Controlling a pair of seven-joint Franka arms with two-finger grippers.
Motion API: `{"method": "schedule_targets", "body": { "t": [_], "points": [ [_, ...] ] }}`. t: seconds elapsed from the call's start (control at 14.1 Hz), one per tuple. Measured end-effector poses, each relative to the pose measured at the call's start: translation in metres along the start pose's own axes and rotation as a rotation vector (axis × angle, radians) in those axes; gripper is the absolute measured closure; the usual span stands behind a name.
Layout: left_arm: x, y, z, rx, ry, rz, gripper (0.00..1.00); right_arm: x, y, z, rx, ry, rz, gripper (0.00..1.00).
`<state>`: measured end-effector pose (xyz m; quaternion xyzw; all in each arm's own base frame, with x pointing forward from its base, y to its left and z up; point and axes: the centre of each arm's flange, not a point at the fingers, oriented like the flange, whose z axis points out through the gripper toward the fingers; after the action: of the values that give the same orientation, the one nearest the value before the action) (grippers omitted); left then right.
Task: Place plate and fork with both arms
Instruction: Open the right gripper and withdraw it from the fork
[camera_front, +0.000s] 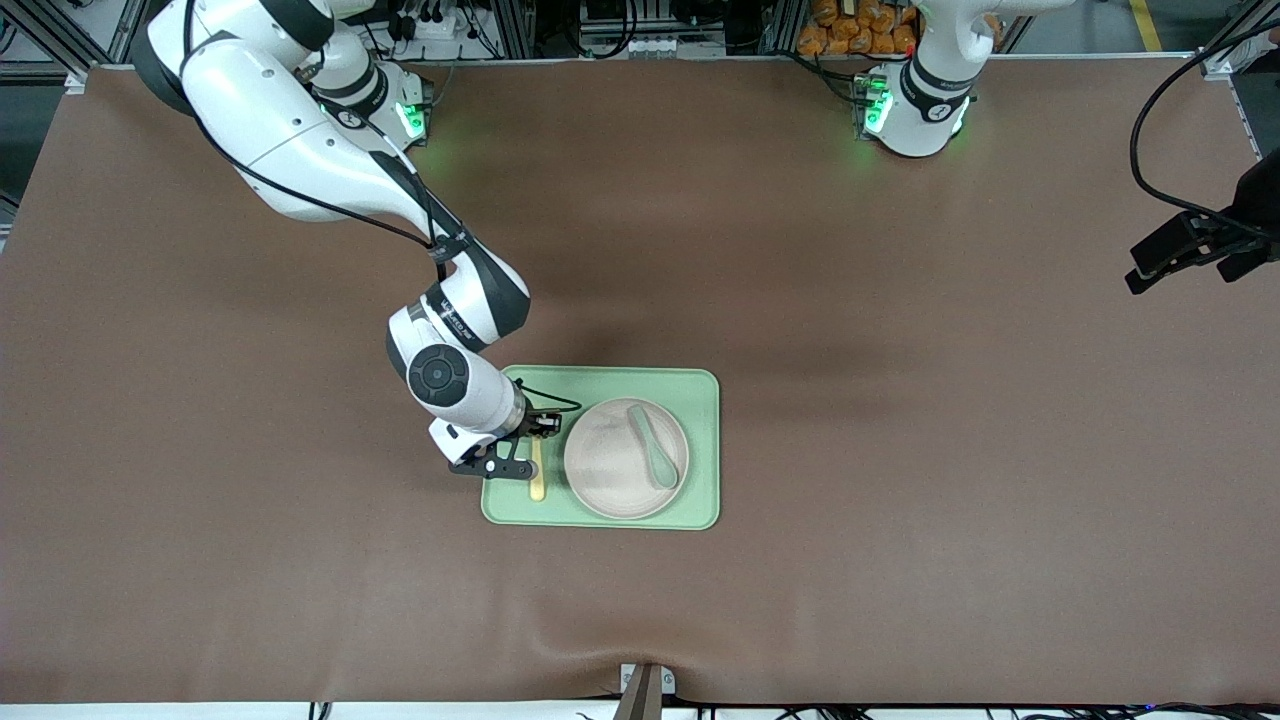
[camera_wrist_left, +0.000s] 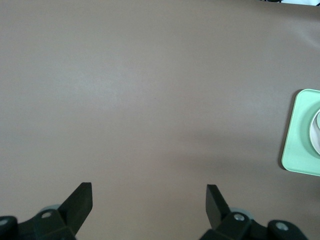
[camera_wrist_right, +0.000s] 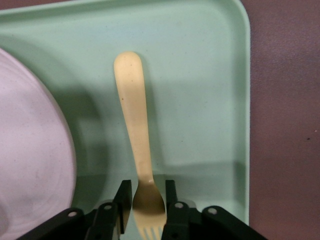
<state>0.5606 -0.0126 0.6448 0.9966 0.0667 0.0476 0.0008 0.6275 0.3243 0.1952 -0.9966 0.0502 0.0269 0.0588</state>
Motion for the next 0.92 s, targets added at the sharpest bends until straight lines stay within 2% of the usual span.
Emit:
{"method": "schedule_targets", "body": {
  "t": [0.21,0.43,0.78,0.92],
  "points": [
    [0.000,0.000,0.000,0.000,0.001,0.000,0.00,0.004,0.000,-0.015,-0.009,0.001,0.003,0.29],
    [0.000,0.000,0.000,0.000,0.003,0.000,0.00,0.022,0.004,-0.063,-0.046,-0.014,0.025,0.01],
    [0.001,0.000,-0.001,-0.002,0.013,0.000,0.00,0.057,0.039,-0.150,-0.054,0.014,0.101,0.00],
    [0.002,0.000,-0.001,-0.002,0.014,0.000,0.00,0.060,0.060,-0.191,-0.074,0.020,0.131,0.00]
  ]
}}
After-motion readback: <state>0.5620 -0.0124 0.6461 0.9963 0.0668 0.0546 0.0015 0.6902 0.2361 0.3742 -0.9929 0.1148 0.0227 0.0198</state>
